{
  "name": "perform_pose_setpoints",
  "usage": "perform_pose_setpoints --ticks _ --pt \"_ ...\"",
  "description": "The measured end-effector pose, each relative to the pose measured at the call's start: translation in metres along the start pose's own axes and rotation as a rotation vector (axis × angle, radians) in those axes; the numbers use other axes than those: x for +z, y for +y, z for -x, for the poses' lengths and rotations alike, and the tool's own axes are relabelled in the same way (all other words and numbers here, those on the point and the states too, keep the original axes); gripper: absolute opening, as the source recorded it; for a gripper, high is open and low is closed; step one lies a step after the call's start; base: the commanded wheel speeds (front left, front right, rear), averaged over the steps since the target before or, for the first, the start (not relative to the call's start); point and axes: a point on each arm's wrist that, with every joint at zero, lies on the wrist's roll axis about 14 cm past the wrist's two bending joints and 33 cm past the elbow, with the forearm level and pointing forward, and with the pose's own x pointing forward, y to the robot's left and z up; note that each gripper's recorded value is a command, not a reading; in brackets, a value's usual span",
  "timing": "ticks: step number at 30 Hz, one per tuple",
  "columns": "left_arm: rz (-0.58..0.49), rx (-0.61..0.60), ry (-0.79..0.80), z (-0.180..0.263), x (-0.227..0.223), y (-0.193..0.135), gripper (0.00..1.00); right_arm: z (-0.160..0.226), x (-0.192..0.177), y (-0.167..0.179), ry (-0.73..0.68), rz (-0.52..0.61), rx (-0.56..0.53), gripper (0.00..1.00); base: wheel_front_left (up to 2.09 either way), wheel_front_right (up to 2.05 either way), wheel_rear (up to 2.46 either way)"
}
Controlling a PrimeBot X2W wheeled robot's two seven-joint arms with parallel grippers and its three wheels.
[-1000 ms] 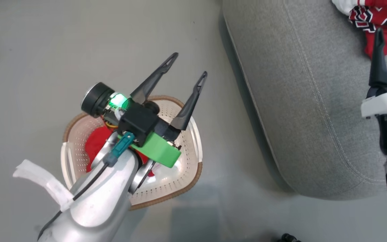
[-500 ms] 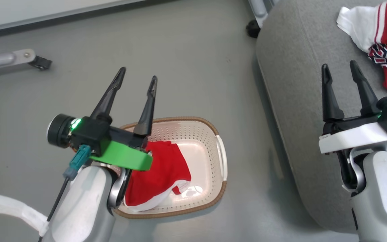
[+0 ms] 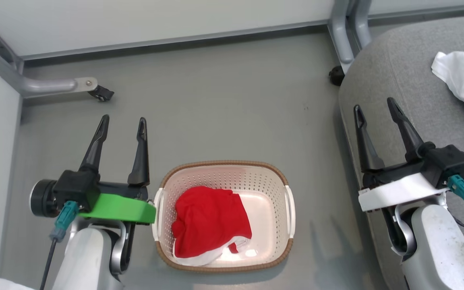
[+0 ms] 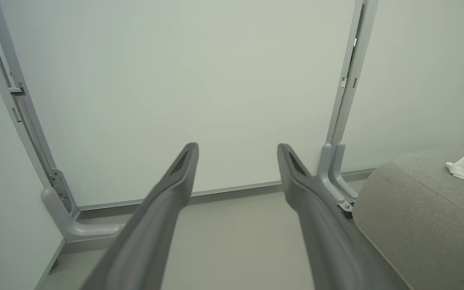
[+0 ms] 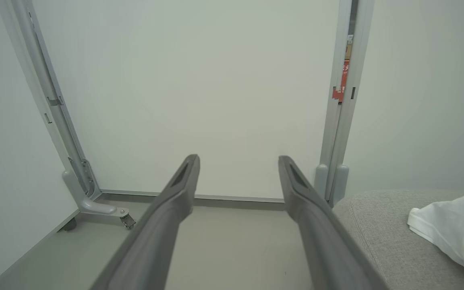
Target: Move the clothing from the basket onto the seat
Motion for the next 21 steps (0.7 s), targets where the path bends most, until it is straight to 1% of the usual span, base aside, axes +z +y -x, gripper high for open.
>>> perform_pose_setpoints --ticks 9,15,21 --pt "-0.014 0.097 -0.010 0.028 0.010 0.026 1.00 0.017 0.004 0.018 0.002 -0.008 0.025 1.00 0.00 0.00 0.00" --pt "-0.015 0.134 -0.005 0.041 0.010 0.035 1.00 0.034 -0.001 0.018 0.030 -0.018 0.012 1.00 0.00 0.00 0.00" --pt "-0.017 0.142 0.007 0.048 0.006 0.036 1.00 0.045 -0.004 0.013 0.042 -0.026 -0.008 1.00 0.00 0.00 0.00"
